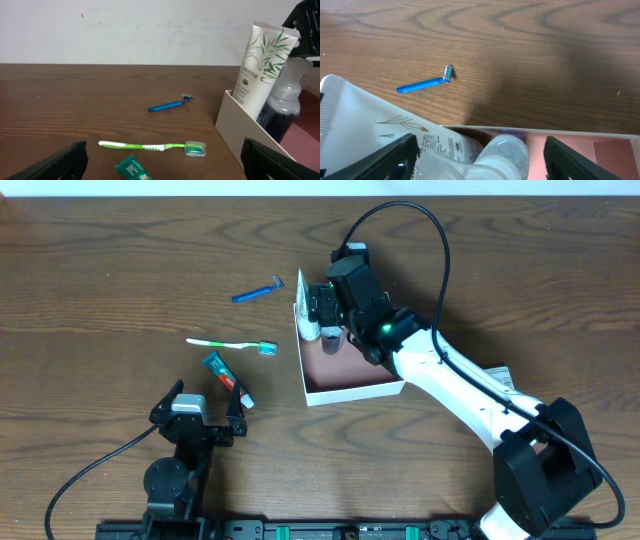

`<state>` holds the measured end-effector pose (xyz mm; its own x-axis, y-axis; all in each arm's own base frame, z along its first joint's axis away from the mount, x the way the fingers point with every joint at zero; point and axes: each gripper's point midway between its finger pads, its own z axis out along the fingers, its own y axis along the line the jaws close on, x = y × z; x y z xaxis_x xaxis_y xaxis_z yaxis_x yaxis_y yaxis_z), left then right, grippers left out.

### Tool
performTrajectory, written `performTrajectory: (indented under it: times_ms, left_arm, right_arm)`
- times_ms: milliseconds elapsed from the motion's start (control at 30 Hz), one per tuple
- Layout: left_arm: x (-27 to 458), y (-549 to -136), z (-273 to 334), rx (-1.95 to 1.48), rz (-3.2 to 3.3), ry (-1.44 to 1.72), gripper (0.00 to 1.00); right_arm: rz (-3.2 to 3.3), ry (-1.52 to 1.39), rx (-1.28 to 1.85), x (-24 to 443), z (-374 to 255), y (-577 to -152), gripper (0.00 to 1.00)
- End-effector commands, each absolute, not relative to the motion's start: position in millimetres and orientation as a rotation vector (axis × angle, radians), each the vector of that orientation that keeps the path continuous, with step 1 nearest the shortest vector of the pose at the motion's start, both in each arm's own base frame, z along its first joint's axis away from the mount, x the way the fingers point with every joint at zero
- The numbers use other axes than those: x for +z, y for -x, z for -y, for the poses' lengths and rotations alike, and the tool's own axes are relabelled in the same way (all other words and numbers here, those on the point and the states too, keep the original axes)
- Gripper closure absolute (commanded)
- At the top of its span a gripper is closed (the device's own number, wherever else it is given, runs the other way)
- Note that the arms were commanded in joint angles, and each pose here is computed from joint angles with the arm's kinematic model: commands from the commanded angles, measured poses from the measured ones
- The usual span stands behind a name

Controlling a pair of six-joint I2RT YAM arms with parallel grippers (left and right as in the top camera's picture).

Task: Pack container
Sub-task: 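Lower the soap bottle into the box and open the right gripper, then move the right gripper to the Dettol soap bar and grasp it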

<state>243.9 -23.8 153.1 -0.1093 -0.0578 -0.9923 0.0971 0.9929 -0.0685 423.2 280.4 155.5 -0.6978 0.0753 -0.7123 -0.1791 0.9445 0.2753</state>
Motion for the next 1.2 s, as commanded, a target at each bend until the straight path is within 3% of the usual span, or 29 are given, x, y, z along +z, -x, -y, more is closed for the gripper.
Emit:
performTrajectory:
  times_ms: [0,367,767,967,1167]
  left_arm:
    - [138.1,-242.8,26.0,-0.138,-1.721,-0.046,0.02]
    - [138.0,-242.8,26.0,-0.138,-1.721,-0.046,0.02]
    - [138.0,-242.8,26.0,-0.138,-1.721,-0.046,0.02]
    - [138.1,-242.8,26.0,-0.138,-1.721,-0.046,0.02]
    - [138.1,-242.8,26.0,-0.138,-1.721,-0.046,0.02]
  right_arm:
    - [-2.277,0.112,0.413,163.9,-283.6,-425.4,0.12]
    - [-2.205,0.148,0.387,176.6,-277.3,-440.5,0.08]
    - [-2.188,-0.014,0.326,222.2,-202.3,-466.4,0.02]
    - [-2.261,-0.100,0.236,252.8,-144.2,-442.6,0.01]
    - [-2.412,-0.352,0.153,256.5,-73.3,-384.0,0.01]
